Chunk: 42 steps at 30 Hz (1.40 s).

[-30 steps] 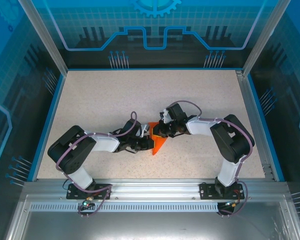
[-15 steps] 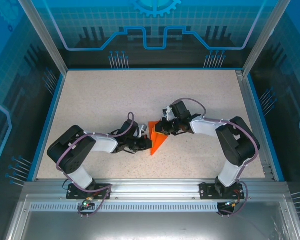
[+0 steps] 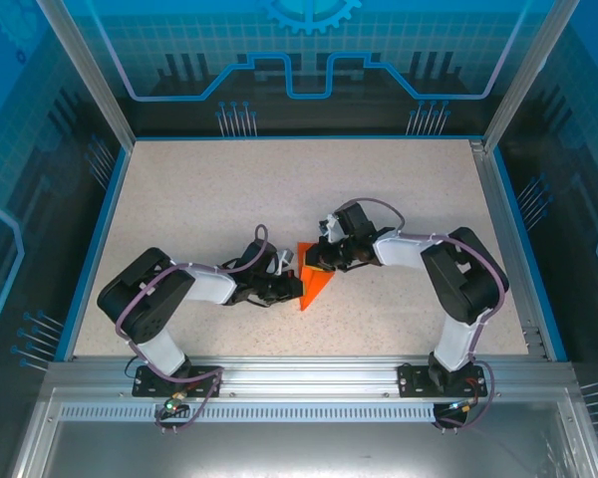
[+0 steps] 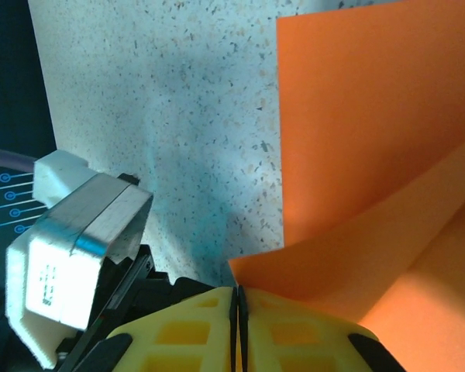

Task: Fold a paper plane with a square sheet of paper (pick it up from the middle)
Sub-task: Fourth fold the wing at the center of the table.

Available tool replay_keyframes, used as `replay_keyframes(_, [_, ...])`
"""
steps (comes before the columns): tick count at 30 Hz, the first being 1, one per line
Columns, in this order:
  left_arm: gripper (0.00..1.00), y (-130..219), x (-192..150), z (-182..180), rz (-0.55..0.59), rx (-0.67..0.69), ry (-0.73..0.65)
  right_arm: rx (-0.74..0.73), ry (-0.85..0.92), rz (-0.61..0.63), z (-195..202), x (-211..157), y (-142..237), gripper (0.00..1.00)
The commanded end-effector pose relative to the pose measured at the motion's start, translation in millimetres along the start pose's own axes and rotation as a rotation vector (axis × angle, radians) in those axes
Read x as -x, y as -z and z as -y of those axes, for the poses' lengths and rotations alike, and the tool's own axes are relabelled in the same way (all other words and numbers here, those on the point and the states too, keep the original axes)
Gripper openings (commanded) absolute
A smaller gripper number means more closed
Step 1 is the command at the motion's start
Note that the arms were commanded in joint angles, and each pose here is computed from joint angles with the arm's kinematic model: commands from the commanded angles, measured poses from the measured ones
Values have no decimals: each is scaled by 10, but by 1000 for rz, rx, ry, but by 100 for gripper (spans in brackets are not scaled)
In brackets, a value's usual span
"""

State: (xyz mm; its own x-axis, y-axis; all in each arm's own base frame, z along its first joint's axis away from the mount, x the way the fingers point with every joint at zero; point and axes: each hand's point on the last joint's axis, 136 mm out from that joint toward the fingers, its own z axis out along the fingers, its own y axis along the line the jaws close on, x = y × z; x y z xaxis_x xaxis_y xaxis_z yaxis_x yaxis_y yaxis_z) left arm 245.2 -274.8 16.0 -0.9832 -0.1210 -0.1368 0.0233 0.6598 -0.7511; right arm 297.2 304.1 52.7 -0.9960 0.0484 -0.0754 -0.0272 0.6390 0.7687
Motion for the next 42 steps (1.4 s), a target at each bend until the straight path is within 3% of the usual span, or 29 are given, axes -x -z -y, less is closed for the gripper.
replay_keyframes(1, [6,19,-18,-27,-11,5,15,21,0,-1,-42,53,-50,12])
replay_keyframes(12, [18,117,105,189,25,-27,-17,7,-9,-24,55,-43,-70,12])
replay_keyframes(19, [19,109,137,220,32,-33,-7,7,-9,-26,55,-43,-69,12])
replay_keyframes(29, [5,74,59,66,14,4,33,13,-3,-27,23,-41,-54,12])
replay_keyframes(42, [2,1,-3,-90,14,11,118,-8,22,1,-34,-47,111,13])
